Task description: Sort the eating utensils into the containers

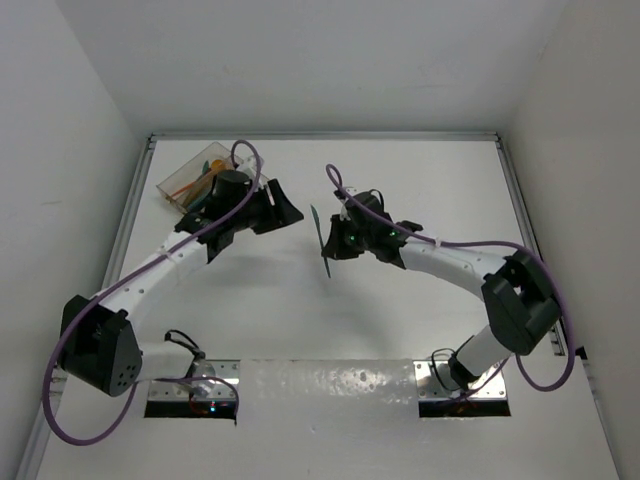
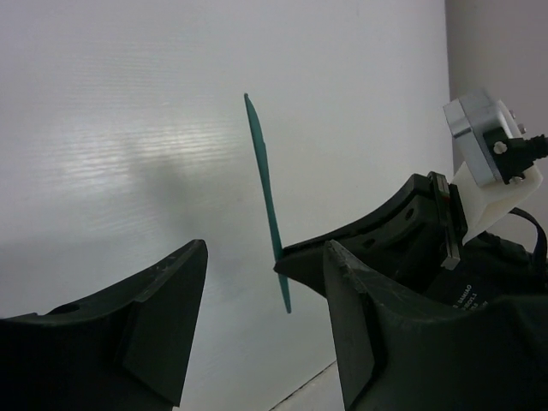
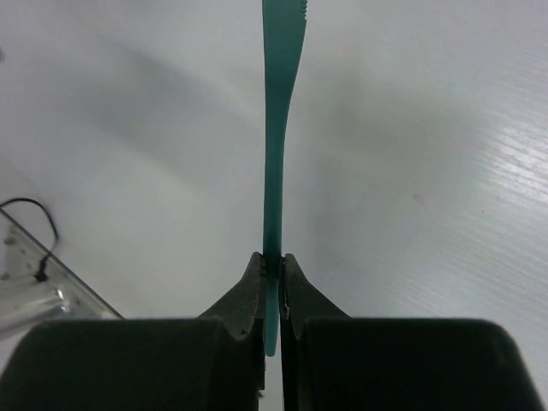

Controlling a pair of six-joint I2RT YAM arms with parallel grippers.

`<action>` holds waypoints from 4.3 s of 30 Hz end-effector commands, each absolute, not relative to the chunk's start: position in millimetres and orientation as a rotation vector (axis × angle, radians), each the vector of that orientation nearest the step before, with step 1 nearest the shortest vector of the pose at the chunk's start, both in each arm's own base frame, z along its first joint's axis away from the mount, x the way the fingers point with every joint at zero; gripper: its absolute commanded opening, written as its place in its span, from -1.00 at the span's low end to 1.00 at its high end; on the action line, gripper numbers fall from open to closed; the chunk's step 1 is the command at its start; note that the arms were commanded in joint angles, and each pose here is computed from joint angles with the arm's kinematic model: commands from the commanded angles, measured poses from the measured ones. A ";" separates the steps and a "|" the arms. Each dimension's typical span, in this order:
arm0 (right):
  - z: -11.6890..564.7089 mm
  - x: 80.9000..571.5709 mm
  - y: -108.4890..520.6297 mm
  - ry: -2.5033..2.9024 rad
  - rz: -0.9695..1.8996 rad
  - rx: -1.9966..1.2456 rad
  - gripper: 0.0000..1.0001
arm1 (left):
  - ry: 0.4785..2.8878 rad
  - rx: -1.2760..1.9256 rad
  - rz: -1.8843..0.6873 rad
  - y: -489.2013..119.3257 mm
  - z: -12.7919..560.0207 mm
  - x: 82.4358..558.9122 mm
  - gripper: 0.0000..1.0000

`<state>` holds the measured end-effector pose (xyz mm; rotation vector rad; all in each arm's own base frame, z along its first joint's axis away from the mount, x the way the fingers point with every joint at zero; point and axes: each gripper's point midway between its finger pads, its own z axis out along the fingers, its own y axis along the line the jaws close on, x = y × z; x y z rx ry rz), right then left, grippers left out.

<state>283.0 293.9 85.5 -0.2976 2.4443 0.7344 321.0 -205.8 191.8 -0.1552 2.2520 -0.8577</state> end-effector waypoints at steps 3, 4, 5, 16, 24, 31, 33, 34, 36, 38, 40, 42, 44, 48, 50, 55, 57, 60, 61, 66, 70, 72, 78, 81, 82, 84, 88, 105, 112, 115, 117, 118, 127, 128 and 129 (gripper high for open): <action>127.1 288.8 317.1 2.326 0.888 -0.226 -1.00 | 2.187 -0.167 -0.939 -228.4 198.6 331.4 0.08; 128.3 288.1 318.0 2.325 0.898 -0.226 -1.00 | 2.175 -0.162 -0.944 -230.4 200.8 333.5 0.07; 129.5 287.5 318.6 2.320 0.906 -0.227 -1.00 | 2.173 -0.158 -0.948 -232.7 201.8 333.9 0.07; 142.9 286.4 323.2 2.275 0.967 -0.193 -1.00 | 2.265 -0.100 -0.971 -260.8 181.1 331.0 -0.06; 147.1 287.3 328.8 2.257 0.994 -0.192 -1.00 | 2.282 -0.063 -1.003 -275.8 175.8 330.0 -0.55; 146.9 288.6 329.0 2.255 0.982 -0.202 -0.81 | 2.285 -0.043 -0.991 -277.2 176.5 333.5 -1.00; 145.8 288.5 325.8 2.258 0.959 -0.211 -0.50 | 2.275 -0.025 -0.940 -272.6 181.0 339.1 -1.00; 144.3 287.1 323.5 2.268 0.950 -0.214 -0.42 | 2.268 -0.020 -0.915 -268.6 182.9 343.4 -1.00; 143.8 285.0 316.9 2.270 0.916 -0.228 -0.14 | 2.254 0.025 -0.825 -255.5 188.3 355.3 -1.00; 141.4 282.2 307.1 2.276 0.855 -0.268 -0.02 | 2.247 0.064 -0.707 -229.6 187.3 373.1 -1.00; 139.6 278.1 291.3 2.285 0.775 -0.283 0.10 | 2.242 0.069 -0.590 -196.8 191.7 393.4 -1.00; 137.2 271.3 274.8 2.292 0.696 -0.329 0.13 | 2.206 0.169 -0.426 -168.0 199.1 409.3 -1.00; 131.2 267.8 258.6 2.295 0.606 -0.361 0.18 | 2.180 0.262 -0.171 -130.6 200.0 425.1 -1.00; 125.8 255.2 230.3 2.303 0.492 -0.408 0.25 | 2.163 0.473 0.186 -87.9 186.9 441.1 -1.00; 122.8 249.0 219.1 2.292 0.461 -0.429 0.30 | 2.173 0.567 0.319 -71.3 176.7 450.3 -1.00; 123.0 239.9 209.9 2.273 0.452 -0.465 0.35 | 2.176 0.705 0.405 -47.5 163.9 473.9 -1.00; 122.9 238.3 208.5 2.271 0.450 -0.485 0.37 | 2.180 0.726 0.439 -37.2 159.4 483.1 -1.00; 122.2 236.3 208.0 2.268 0.451 -0.507 0.39 | 2.218 0.747 0.452 -26.6 143.6 488.5 -1.00; 122.8 235.8 207.9 2.269 0.448 -0.520 0.39 | 2.219 0.747 0.463 -23.8 142.9 491.3 -1.00; 124.3 236.8 201.5 2.270 0.398 -0.551 0.43 | 2.260 0.795 0.392 -29.5 122.8 487.7 -0.79; 123.3 236.4 198.2 2.267 0.382 -0.557 0.46 | 2.311 0.788 0.383 -28.8 108.2 480.7 -0.67; 124.1 235.6 198.3 2.261 0.389 -0.562 0.48 | 2.320 0.771 0.373 -29.3 106.6 478.5 -0.59; 131.5 235.2 193.7 2.246 0.373 -0.551 0.55 | 2.284 0.675 0.313 -37.5 132.1 480.5 -0.37; 138.6 237.5 182.4 2.230 0.322 -0.503 0.71 | 2.212 0.470 0.240 -43.8 177.8 482.1 -0.29; 139.1 238.2 173.9 2.232 0.274 -0.480 0.88 | 2.161 0.394 0.213 -45.4 204.6 478.3 -0.22; 148.2 238.6 159.4 2.207 0.212 -0.441 0.98 | 2.127 0.233 0.108 -52.6 228.3 467.9 -0.16; 166.1 237.5 127.1 2.151 0.084 -0.354 0.98 | 2.015 -0.049 -0.060 -53.2 276.6 416.5 -0.01; 192.9 199.3 36.7 2.067 -0.127 0.036 0.98 | 1.805 -0.452 -0.070 5.9 291.2 230.8 0.95; 188.4 185.1 30.4 2.028 -0.040 0.076 0.98 | 1.752 -0.539 -0.080 14.9 279.2 212.3 0.95; 187.7 181.8 27.0 2.008 -0.025 0.094 0.98 | 1.719 -0.552 -0.093 16.4 281.7 207.6 0.96; 187.2 180.3 24.9 2.004 -0.024 0.102 0.98 | 1.711 -0.567 -0.096 17.4 279.1 207.1 0.96; 186.1 179.6 24.7 2.007 -0.025 0.100 0.98 | 1.707 -0.576 -0.093 18.6 278.5 206.6 0.96; 189.6 180.5 25.6 1.997 -0.019 0.087 0.98 | 1.720 -0.604 -0.112 16.4 272.0 208.2 0.97; 190.2 180.7 25.9 1.996 -0.021 0.080 0.98 | 1.721 -0.611 -0.116 16.2 272.0 207.5 0.97; 192.1 180.9 26.3 1.992 -0.017 0.080 0.98 | 1.721 -0.618 -0.114 16.9 271.9 207.4 0.97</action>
